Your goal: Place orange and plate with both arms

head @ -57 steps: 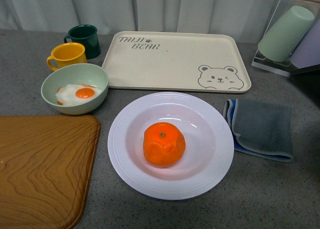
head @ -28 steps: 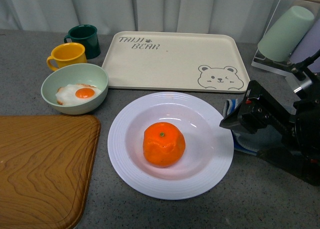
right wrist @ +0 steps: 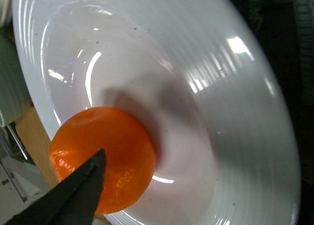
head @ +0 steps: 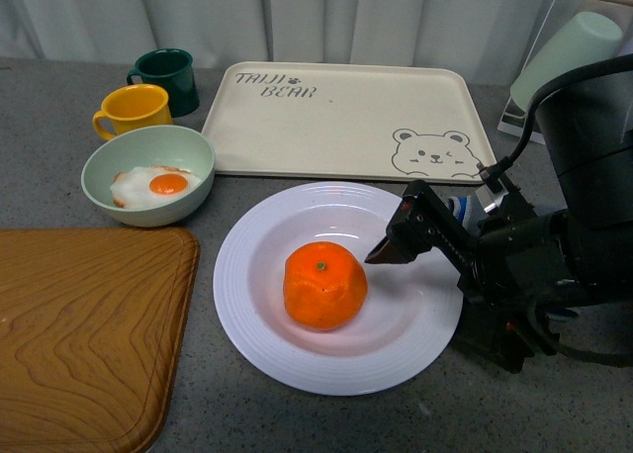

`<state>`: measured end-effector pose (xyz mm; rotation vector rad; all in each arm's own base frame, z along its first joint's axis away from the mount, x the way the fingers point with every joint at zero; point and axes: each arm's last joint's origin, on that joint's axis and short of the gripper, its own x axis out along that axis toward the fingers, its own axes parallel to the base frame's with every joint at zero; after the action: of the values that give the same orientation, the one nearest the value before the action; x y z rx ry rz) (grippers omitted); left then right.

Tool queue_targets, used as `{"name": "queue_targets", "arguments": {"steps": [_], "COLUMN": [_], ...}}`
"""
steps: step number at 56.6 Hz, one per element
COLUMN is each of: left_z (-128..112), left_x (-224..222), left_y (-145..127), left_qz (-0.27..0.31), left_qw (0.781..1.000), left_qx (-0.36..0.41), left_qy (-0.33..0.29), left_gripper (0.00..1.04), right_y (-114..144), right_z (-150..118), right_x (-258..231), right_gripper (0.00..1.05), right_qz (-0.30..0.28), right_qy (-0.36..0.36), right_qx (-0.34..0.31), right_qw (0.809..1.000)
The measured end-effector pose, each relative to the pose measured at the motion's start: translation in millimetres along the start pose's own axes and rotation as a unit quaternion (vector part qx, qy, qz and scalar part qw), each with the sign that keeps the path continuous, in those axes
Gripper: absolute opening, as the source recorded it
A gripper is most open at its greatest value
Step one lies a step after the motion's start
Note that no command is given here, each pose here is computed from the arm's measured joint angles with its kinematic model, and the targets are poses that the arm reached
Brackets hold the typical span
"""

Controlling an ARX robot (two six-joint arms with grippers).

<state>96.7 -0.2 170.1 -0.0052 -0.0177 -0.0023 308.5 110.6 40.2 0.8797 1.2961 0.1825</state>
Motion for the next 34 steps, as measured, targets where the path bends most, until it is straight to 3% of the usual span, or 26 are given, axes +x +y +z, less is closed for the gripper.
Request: {"name": "queue_targets", "arguments": {"steps": [23,34], "left_z": [0,0], "left_x": [0,0], "left_y": [0,0], "left_qz": [0.0,0.0], "left_qw": [1.0,1.0], "left_qx": [0.0,0.0], "left_qy": [0.0,0.0], "left_gripper": [0.98,0.98], "right_y": [-14,-7], "right_z": [5,7], "right_x": [0,-10], "right_gripper": [0.24,0.12], "right_qz": [-0.071,-0.042], "right_qy": [0.015,0.022], "right_qx": [0.05,0.056], "right_qw": [0.996,0.997]}}
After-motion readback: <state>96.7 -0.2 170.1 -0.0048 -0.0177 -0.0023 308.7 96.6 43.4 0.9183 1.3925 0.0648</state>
